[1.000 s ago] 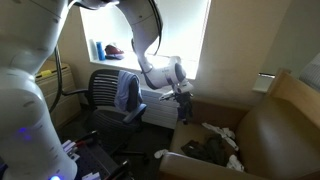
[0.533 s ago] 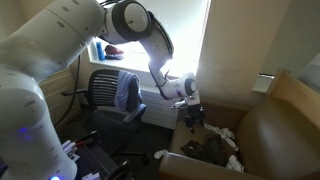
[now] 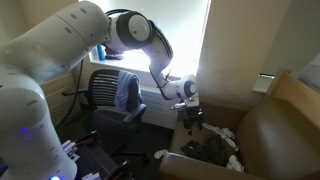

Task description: Hang the t-shirt on the backrest of the chair

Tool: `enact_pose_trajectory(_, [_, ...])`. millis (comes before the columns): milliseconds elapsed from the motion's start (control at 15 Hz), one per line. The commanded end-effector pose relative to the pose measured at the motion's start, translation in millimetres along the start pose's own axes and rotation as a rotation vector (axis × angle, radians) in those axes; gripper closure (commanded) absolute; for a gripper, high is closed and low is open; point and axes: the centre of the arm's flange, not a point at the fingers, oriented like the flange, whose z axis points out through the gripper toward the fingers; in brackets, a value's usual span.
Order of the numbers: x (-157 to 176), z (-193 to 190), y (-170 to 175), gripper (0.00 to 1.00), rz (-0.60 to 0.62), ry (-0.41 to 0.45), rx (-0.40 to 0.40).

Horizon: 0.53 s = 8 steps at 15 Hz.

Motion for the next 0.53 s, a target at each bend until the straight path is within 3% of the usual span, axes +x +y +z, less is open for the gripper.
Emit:
enact_pose_trajectory(0, [-36,54,-33,0.0,0.006,-0.006,-0.08])
enact_pose_trajectory(333, [-73,100,-51,0.0,-0.03,-0.044,-0.153])
enact_pose_trajectory(467, [-83,109,-58,0.0,-0.086,-0.094,-0.223])
